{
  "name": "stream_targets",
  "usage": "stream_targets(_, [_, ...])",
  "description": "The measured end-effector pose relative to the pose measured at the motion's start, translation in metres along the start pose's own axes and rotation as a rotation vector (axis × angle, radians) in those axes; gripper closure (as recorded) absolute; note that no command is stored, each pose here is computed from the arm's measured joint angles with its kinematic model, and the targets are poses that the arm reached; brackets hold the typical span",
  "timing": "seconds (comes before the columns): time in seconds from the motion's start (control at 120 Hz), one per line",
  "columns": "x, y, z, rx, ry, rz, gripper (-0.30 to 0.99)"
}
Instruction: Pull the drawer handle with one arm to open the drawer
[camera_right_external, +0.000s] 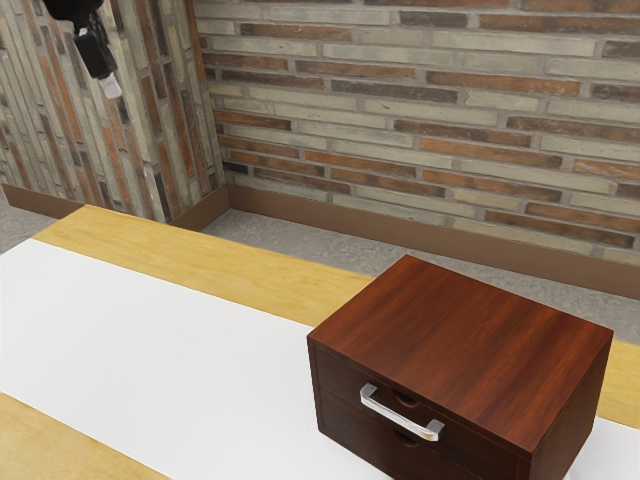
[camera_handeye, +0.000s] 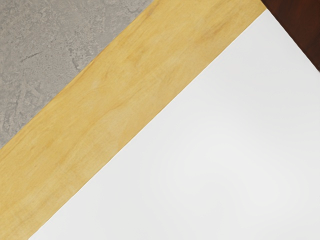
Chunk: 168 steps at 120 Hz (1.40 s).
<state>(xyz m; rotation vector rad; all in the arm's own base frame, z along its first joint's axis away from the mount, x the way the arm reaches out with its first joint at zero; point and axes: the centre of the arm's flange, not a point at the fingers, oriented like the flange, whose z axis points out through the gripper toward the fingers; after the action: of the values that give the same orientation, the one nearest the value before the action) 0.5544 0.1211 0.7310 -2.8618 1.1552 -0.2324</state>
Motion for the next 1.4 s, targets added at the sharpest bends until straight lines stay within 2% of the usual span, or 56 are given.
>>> stream_targets(0.2, [0.004, 0.001, 0.008, -0.014, -0.008, 0.020, 0.00])
stream_targets(0.358, [0.025, 0.058, 0.023, -0.078, -0.038, 0.128, 0.00])
stream_targets(0.517, [0.033, 0.119, 0.039, -0.053, -0.090, 0.266, 0.00])
stream_targets(0.717, [0.044, 0.171, 0.075, -0.016, -0.089, 0.425, 0.00])
stream_targets(0.8, [0.055, 0.191, 0.092, 0.002, -0.072, 0.495, 0.00])
stream_targets(0.992, [0.089, 0.235, 0.092, 0.049, -0.004, 0.642, 0.00])
stream_targets(1.175, [0.101, 0.263, 0.126, 0.019, 0.002, 0.716, 0.01])
stream_targets(1.4, [0.112, 0.286, 0.153, 0.020, 0.045, 0.771, 0.03])
